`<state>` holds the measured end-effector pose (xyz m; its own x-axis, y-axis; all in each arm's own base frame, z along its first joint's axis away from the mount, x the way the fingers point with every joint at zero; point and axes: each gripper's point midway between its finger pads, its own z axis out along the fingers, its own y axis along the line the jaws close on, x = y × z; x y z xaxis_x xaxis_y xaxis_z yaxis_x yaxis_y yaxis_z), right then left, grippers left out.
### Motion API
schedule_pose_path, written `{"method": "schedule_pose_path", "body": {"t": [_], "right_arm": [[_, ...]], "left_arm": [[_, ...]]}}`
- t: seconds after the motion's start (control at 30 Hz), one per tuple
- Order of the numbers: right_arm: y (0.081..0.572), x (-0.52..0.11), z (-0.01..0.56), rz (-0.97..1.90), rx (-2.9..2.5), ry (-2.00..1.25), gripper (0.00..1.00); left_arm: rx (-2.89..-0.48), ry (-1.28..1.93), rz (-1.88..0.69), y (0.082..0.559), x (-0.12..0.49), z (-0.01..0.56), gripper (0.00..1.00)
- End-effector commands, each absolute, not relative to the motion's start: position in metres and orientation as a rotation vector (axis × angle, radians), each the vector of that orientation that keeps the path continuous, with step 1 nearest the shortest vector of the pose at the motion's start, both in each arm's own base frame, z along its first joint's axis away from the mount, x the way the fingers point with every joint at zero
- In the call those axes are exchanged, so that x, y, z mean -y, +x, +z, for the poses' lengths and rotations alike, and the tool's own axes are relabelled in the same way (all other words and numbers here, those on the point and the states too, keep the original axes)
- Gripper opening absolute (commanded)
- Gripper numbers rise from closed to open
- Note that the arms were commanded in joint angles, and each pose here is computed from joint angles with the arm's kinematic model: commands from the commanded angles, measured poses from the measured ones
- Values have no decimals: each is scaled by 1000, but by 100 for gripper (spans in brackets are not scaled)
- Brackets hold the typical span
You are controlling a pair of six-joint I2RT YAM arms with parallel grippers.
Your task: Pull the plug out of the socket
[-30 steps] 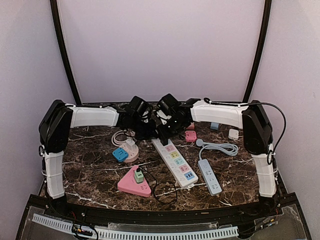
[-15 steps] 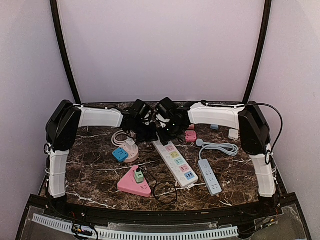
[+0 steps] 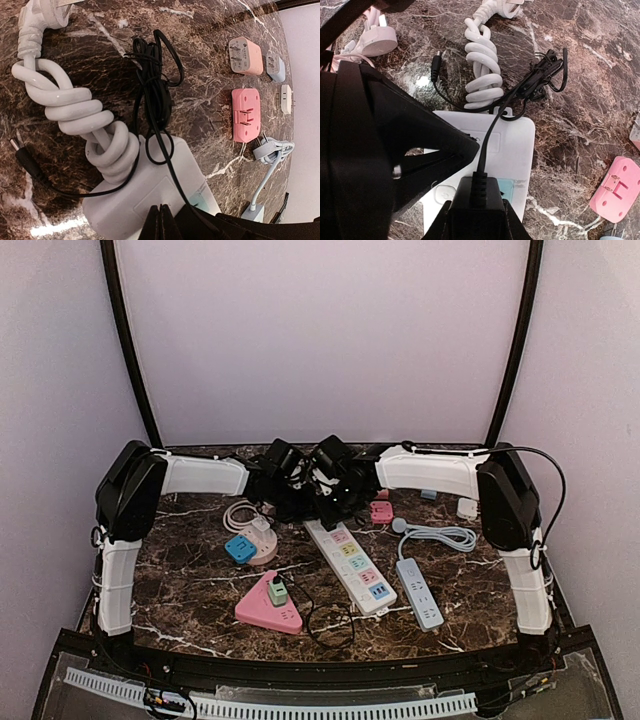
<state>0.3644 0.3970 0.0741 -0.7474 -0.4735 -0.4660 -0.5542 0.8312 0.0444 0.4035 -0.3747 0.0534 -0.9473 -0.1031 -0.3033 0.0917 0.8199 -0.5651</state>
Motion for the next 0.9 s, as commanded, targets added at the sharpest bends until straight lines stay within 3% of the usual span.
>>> {"method": "schedule_pose_path", "body": {"t": [0.0, 0.87], "right_arm": [[376, -406, 125, 305, -2450, -705, 0], [384, -404, 181, 331, -2361, -671, 0]], "left_arm": [[-2844, -32, -675, 383, 346, 2, 0], [-2909, -1, -582, 363, 341, -17, 0]]}}
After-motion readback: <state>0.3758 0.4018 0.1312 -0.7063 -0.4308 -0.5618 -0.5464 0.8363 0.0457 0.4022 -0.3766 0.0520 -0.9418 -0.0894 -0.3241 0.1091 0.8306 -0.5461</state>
